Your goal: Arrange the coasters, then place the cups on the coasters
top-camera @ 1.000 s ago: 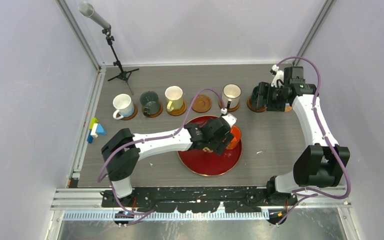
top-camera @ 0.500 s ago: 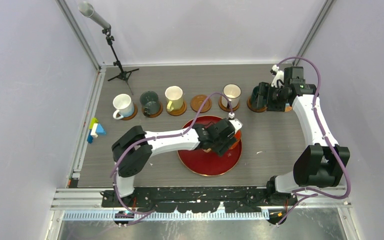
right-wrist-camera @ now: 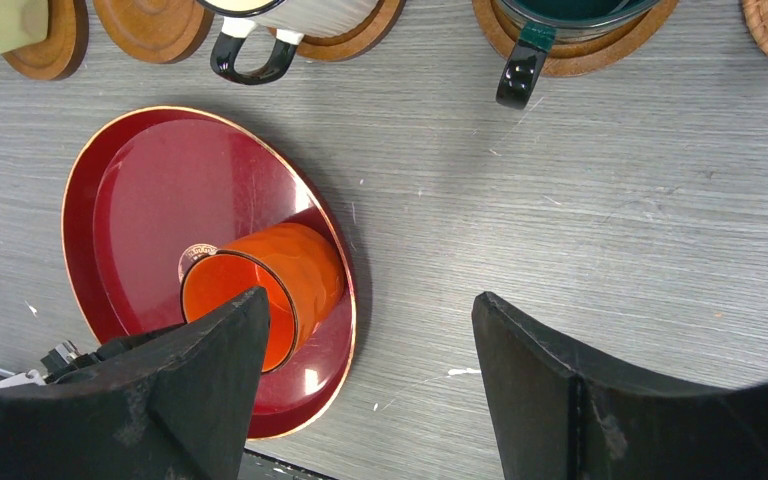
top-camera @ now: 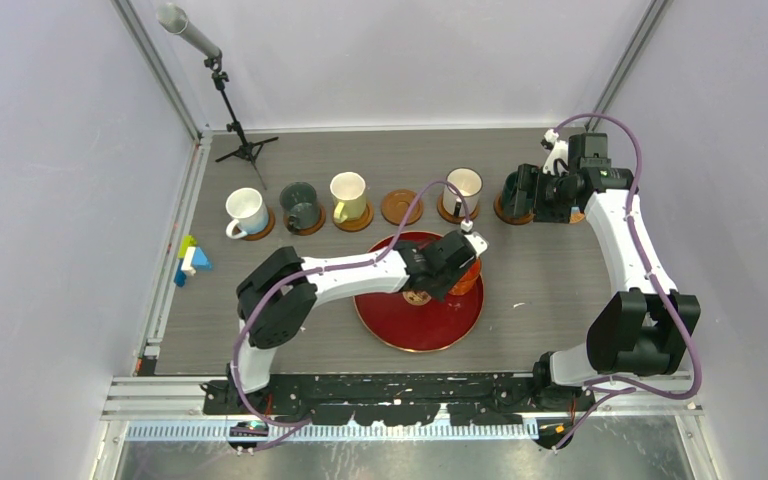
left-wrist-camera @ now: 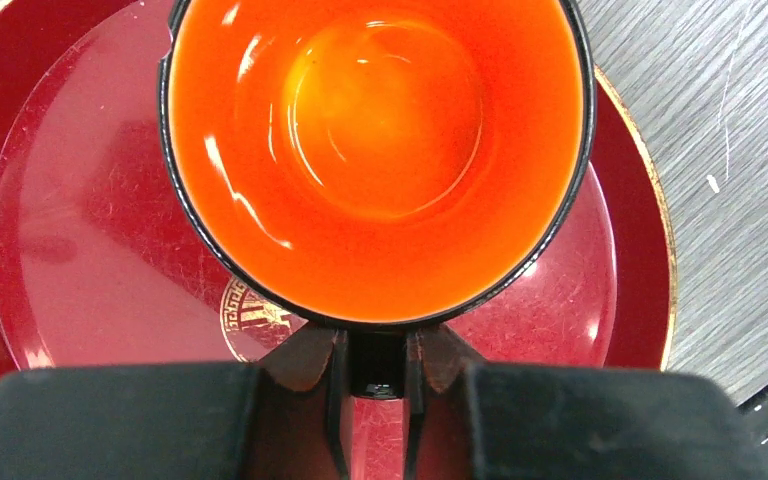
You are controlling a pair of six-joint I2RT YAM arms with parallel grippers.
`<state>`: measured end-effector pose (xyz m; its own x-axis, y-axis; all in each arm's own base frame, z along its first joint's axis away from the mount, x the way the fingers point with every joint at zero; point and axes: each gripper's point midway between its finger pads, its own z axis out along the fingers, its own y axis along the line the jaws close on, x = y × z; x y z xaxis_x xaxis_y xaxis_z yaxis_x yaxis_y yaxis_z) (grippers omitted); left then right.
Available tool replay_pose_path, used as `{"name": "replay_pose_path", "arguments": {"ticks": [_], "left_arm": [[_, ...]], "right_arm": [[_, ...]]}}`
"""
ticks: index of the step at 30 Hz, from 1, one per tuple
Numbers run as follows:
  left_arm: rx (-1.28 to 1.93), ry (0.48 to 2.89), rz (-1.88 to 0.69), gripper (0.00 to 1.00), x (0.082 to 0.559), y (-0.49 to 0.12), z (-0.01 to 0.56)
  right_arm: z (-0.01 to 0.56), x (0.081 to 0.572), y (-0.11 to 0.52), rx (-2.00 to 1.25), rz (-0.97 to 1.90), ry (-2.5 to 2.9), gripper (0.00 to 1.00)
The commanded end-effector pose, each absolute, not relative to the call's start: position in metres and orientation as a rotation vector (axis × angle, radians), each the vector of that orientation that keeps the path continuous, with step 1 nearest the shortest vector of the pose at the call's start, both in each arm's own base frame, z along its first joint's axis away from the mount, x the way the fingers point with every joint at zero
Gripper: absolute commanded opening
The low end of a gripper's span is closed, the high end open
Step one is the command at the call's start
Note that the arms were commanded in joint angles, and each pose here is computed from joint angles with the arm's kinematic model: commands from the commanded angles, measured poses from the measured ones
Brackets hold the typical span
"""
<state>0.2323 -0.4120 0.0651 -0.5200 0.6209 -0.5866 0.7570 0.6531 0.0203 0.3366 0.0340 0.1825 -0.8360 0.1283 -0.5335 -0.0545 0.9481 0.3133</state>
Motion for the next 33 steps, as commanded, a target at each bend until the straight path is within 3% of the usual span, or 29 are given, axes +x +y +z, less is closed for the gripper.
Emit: {"name": "replay_pose_path", "arguments": {"ticks": [1, 20, 33], "left_arm": [[1.024, 2.253, -0.332, 0.02, 0.247, -0.417, 0.093], [0.728, 1.895, -0.357, 0.00, 0.296, -0.374, 0.228], [0.540, 1.955, -0.283, 0.00, 0.386, -0.334, 0.234]], "right_arm": [[0.206, 0.342, 0.030, 0.043, 0.398, 2.444, 0.79], [0.209, 0.347, 0.034, 0.034, 0.429, 2.437, 0.79], [0.216, 0.356, 0.038, 0.022, 0.463, 2.418, 0.79]]}}
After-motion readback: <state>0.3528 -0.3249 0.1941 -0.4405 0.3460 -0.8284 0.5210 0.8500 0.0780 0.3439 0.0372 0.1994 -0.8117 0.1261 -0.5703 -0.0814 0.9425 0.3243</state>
